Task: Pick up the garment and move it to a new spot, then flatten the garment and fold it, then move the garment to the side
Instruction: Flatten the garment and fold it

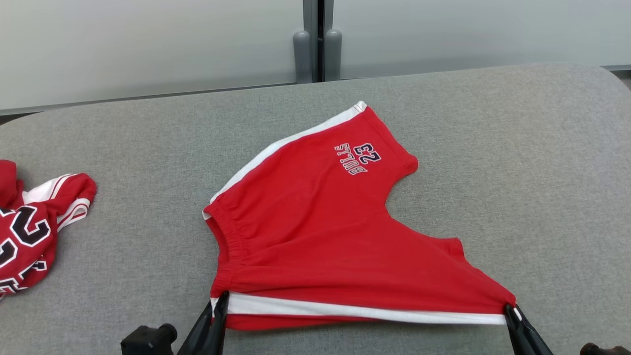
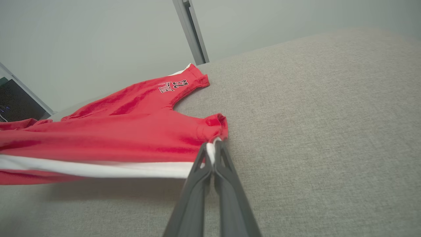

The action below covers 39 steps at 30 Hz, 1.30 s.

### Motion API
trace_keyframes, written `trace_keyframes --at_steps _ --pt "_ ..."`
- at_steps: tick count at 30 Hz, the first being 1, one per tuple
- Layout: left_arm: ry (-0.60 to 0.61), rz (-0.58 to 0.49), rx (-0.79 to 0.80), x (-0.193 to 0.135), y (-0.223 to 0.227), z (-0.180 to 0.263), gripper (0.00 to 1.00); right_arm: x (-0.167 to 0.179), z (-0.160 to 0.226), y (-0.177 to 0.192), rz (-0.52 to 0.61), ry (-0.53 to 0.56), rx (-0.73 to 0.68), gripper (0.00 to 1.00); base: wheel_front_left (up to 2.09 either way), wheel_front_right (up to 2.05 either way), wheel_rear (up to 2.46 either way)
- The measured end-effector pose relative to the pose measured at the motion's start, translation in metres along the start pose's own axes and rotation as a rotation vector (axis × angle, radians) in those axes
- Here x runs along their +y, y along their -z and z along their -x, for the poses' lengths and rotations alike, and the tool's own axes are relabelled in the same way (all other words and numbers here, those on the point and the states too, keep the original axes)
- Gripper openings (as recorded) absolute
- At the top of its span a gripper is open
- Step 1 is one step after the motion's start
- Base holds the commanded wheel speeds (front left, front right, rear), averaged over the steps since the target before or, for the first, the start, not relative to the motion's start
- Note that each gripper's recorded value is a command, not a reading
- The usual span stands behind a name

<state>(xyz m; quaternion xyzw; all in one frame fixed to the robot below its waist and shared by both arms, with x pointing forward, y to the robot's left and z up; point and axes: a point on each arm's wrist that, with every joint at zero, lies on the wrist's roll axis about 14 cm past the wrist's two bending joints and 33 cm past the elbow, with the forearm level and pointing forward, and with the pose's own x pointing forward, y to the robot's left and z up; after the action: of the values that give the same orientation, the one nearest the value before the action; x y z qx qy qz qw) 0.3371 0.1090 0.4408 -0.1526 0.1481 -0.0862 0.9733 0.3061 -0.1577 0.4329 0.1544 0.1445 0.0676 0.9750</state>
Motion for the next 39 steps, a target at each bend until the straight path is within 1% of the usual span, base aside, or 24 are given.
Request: trace_keyframes --at_steps 4,9,10,15,18,23,26,29,31,35,38,39 --pt "0.002 0.007 0.013 -0.005 -0.009 0.013 0.0 0.0 0.012 -0.003 0.003 0.017 0.006 0.0 0.0 0.0 0.0" --pt "0.003 0.01 0.011 -0.007 -0.017 0.011 0.0 0.003 0.004 -0.01 0.001 0.009 0.006 0.0 0.0 0.0 0.0" --pt "0.006 0.008 0.01 -0.006 -0.021 0.003 0.0 0.007 -0.009 -0.021 0.021 -0.019 -0.018 0.0 0.0 0.0 0.0" --pt "-0.001 0.036 -0.006 0.001 -0.029 -0.027 0.0 0.003 -0.055 -0.054 0.114 -0.077 -0.072 0.0 0.0 0.0 0.0" --pt "-0.013 0.047 -0.015 0.01 -0.032 -0.05 0.0 0.009 -0.092 -0.072 0.155 -0.131 -0.102 0.0 0.0 0.0 0.0" --pt "-0.025 0.083 -0.022 0.022 -0.031 -0.085 0.0 0.014 -0.159 -0.088 0.23 -0.204 -0.106 0.0 0.0 0.0 0.0" --pt "-0.027 0.106 -0.033 0.029 -0.032 -0.102 0.0 0.025 -0.2 -0.095 0.267 -0.257 -0.11 0.0 0.0 0.0 0.0" --pt "-0.044 0.123 -0.042 0.039 -0.03 -0.113 0.0 0.039 -0.236 -0.093 0.287 -0.307 -0.093 0.0 0.0 0.0 0.0" --pt "-0.056 0.13 -0.047 0.045 -0.029 -0.118 0.0 0.047 -0.257 -0.086 0.294 -0.332 -0.068 0.0 0.0 0.0 0.0" --pt "-0.063 0.135 -0.025 0.054 -0.019 -0.128 0.0 0.058 -0.289 -0.06 0.301 -0.366 0.004 0.0 0.0 0.0 0.0" --pt "-0.057 0.155 0.012 0.056 -0.007 -0.133 0.0 0.059 -0.303 -0.033 0.289 -0.371 0.08 0.0 0.0 0.0 0.0" --pt "-0.057 0.166 0.019 0.057 -0.004 -0.134 0.03 0.058 -0.305 -0.024 0.287 -0.372 0.103 0.0 0.0 0.0 0.0"
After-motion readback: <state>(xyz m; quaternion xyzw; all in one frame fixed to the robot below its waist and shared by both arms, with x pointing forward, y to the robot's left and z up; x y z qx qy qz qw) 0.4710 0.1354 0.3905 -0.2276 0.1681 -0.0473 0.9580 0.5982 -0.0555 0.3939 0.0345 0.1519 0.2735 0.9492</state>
